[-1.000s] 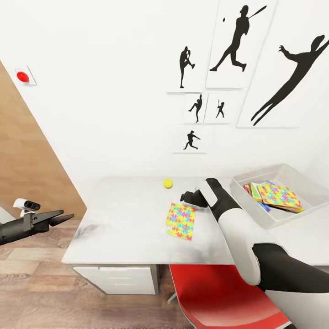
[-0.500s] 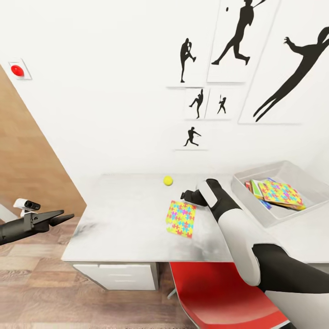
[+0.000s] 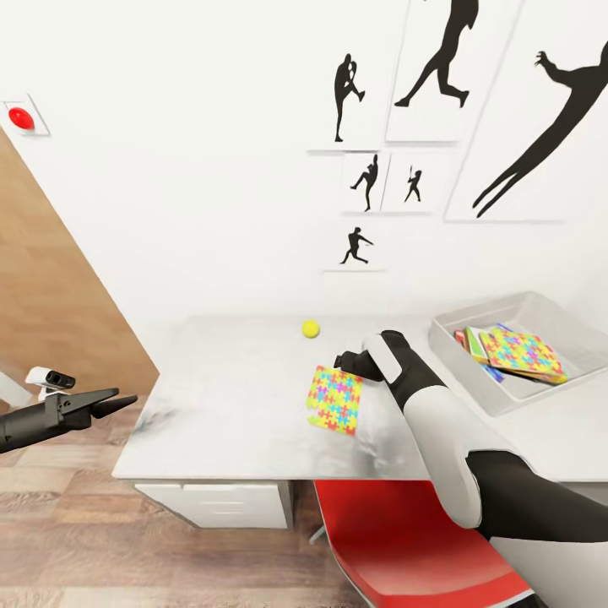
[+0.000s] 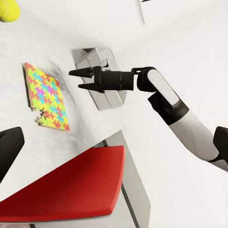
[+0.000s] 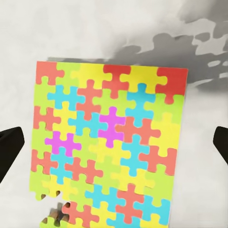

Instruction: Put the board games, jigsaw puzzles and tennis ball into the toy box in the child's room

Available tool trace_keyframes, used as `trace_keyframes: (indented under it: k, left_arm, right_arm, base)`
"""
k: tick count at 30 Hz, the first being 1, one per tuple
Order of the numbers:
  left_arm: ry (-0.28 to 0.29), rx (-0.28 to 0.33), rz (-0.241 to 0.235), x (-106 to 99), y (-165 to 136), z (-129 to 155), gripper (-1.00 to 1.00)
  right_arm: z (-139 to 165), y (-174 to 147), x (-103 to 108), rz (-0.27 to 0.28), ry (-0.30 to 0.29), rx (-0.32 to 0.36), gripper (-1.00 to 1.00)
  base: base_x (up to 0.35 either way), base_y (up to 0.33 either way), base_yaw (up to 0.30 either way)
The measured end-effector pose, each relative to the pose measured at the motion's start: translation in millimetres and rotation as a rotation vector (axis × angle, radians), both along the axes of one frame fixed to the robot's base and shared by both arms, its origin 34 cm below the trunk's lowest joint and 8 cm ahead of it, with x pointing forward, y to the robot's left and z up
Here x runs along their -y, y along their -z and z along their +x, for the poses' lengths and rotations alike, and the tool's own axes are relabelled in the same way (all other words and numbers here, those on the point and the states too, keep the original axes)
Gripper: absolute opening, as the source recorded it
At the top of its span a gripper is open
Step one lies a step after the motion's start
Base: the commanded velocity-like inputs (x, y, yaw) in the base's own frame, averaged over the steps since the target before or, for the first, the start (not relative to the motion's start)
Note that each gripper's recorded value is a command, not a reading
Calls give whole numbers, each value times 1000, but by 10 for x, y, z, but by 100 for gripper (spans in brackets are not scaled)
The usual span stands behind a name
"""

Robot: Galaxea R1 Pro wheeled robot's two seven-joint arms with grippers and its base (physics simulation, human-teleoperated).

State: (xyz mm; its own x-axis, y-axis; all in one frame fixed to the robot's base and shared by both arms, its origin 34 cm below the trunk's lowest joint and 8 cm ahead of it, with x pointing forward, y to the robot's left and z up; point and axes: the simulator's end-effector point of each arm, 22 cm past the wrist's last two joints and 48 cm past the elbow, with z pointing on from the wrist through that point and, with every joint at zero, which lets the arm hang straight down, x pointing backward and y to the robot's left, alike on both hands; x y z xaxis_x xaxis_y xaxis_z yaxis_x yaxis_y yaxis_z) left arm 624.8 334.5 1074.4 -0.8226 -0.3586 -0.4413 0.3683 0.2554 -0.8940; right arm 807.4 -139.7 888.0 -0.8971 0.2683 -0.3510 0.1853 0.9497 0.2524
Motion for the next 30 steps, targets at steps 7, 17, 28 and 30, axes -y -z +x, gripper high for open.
trace_keyframes:
  k: [7, 17, 28, 30]
  left_arm:
    - [0, -12, 0, 0, 60, 8, 100]
    - [-2, -30, 0, -4, 150, 19, 100]
    - [-18, -69, -4, -55, 311, 29, 100]
    - [-18, -73, -4, -56, 330, 30, 100]
  right_arm:
    - [-12, 79, -5, 4, 1, -11, 100]
    - [-33, 237, 198, -12, 23, -31, 100]
    - [-45, 375, 309, -18, 36, -45, 100]
    - [-44, 395, 309, -18, 37, -45, 100]
  base:
    - [0, 0, 0]
    - [0, 0, 0]
    - [0, 0, 0]
    - [0, 0, 0]
